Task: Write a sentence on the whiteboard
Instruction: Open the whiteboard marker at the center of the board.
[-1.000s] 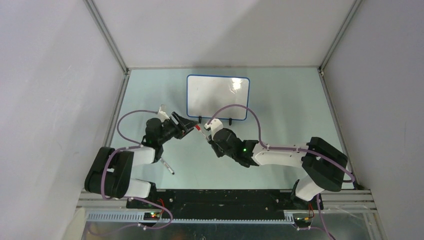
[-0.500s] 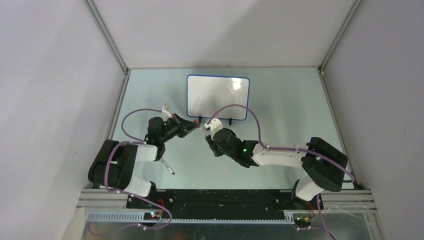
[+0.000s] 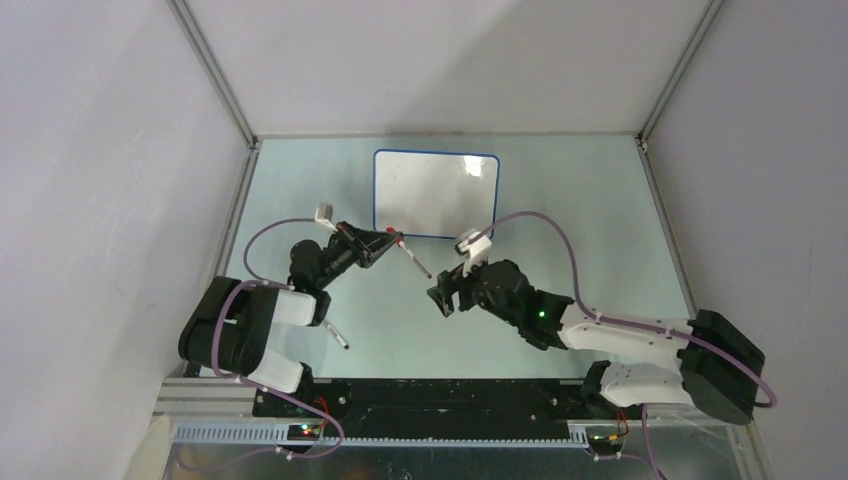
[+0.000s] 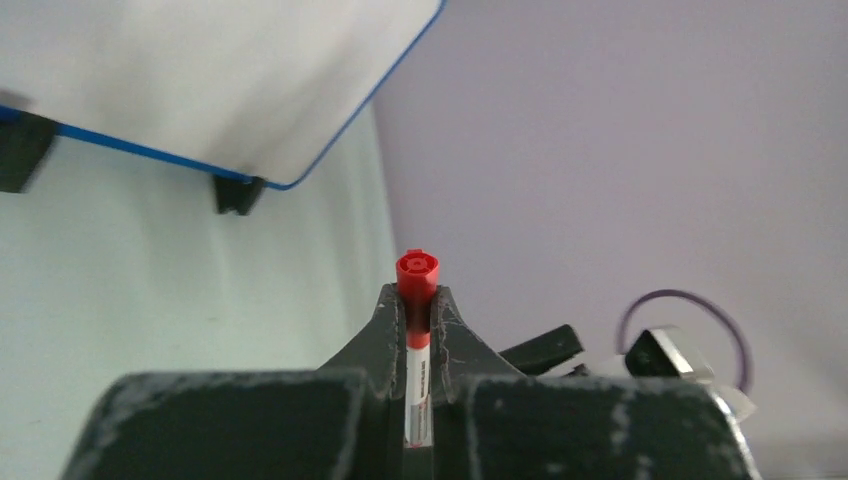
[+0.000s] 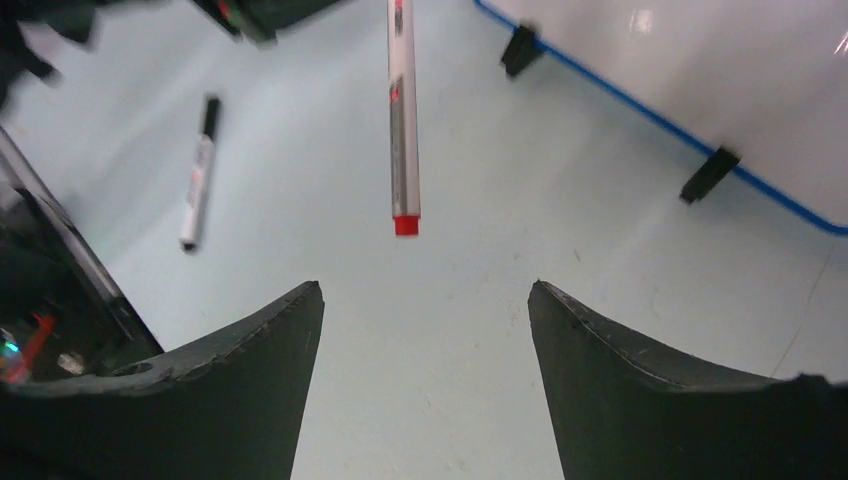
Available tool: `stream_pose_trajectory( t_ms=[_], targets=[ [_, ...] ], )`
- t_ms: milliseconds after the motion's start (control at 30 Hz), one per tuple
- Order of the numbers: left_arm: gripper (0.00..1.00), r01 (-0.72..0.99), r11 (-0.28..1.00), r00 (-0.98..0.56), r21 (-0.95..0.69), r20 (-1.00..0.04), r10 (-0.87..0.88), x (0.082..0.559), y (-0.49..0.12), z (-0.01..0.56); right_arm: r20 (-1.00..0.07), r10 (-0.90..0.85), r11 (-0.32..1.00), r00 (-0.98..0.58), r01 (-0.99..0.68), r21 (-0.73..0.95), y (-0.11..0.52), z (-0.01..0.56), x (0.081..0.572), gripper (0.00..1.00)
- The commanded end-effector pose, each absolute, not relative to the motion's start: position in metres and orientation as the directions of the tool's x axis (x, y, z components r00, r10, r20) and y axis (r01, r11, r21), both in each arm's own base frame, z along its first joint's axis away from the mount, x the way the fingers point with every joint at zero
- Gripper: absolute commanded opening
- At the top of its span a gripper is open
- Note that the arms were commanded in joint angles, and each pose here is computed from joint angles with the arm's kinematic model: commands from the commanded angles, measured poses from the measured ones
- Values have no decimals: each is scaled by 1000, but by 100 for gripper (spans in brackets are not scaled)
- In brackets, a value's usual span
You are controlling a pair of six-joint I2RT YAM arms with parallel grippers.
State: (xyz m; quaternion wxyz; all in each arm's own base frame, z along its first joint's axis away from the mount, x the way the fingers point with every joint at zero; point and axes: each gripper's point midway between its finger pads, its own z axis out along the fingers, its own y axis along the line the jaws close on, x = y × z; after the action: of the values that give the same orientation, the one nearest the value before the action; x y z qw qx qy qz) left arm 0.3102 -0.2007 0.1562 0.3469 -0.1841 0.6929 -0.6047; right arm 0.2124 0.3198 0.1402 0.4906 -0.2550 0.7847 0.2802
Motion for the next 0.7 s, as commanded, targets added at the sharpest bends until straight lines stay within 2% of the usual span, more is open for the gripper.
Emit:
stream_pose_trajectory(
  t_ms=[0,33,167,333,533,667],
  targets=[
    [0,201,-101,-687,-974,-67,-723,304,-201,216,-931,111,663,-347,-672,329,327,203,218,79],
    [0,165,-156,-701,-974,-5,-713,303,-204,222,-927,161,663,-339,-659,356,325,215,221,79],
    [0,133,-236,-686,-963,83,-723,300,-208,236,-917,287,650,-276,-647,398,323,251,227,77],
    [0,102,-307,-655,-946,169,-736,294,-203,246,-902,359,666,-242,-610,429,324,276,241,74],
    [0,107,-310,-642,-945,172,-747,291,-202,250,-867,423,636,-264,-595,491,335,289,246,67],
    [0,105,-318,-648,-942,178,-740,290,-204,252,-849,429,600,-309,-605,523,353,293,247,66]
  ],
)
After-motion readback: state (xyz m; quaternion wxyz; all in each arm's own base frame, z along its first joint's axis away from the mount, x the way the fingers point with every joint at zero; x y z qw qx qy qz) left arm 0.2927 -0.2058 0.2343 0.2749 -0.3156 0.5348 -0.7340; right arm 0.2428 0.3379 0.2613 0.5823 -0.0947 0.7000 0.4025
